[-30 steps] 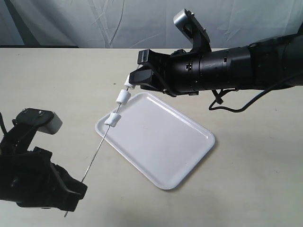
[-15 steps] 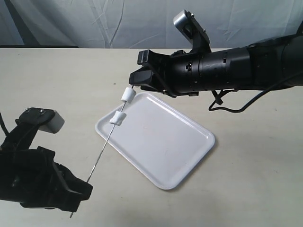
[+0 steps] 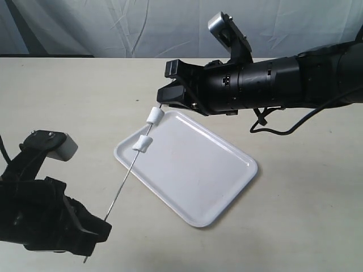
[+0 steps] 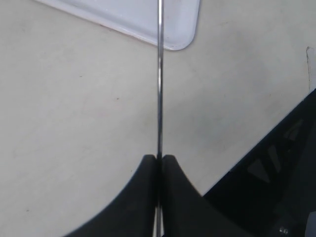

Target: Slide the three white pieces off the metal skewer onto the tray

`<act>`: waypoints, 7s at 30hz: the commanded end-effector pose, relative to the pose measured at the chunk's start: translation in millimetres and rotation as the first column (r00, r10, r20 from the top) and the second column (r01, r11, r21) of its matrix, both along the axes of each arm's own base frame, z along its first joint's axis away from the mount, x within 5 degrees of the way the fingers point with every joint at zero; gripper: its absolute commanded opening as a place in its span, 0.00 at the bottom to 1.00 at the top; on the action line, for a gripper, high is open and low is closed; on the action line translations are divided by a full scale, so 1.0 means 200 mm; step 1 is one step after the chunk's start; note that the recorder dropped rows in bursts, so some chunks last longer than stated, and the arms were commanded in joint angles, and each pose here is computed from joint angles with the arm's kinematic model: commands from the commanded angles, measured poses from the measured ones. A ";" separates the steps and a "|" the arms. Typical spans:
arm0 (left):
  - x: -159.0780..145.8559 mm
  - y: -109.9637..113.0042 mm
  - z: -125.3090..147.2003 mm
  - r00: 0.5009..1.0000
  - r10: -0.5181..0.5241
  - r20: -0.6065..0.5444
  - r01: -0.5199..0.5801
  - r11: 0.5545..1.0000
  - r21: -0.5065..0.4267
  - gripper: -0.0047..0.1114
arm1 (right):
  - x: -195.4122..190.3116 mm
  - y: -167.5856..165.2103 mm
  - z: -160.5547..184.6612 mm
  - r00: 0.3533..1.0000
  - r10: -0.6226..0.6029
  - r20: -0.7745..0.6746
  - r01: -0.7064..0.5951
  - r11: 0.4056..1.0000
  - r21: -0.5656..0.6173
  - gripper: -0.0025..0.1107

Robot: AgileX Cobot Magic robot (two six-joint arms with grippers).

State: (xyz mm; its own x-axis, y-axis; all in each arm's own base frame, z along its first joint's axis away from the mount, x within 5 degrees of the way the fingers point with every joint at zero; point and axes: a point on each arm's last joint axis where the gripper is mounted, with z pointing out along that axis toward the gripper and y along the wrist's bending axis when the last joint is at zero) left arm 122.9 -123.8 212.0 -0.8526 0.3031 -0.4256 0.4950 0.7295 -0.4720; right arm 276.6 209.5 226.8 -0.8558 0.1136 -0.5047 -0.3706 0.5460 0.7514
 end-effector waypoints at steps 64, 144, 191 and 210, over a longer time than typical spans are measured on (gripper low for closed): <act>-0.02 0.07 -0.12 0.995 0.081 -0.056 -0.072 0.985 0.158 0.04 | 0.05 -0.03 -0.29 0.998 -0.002 -0.057 -0.012 0.968 -0.249 0.28; 0.09 -0.09 -0.13 0.998 0.042 -0.053 -0.037 0.995 0.096 0.04 | 0.04 0.09 -0.22 0.983 0.182 -0.023 -0.182 0.983 0.008 0.22; -0.02 0.02 -0.31 0.987 0.121 -0.102 -0.102 0.978 0.181 0.04 | 0.09 0.08 -0.08 0.994 0.101 0.043 -0.101 0.995 -0.004 0.15; -0.06 0.04 -0.35 0.981 0.136 -0.137 -0.110 0.977 0.185 0.04 | 0.25 0.10 0.12 0.986 -0.003 0.165 0.001 1.000 0.017 0.15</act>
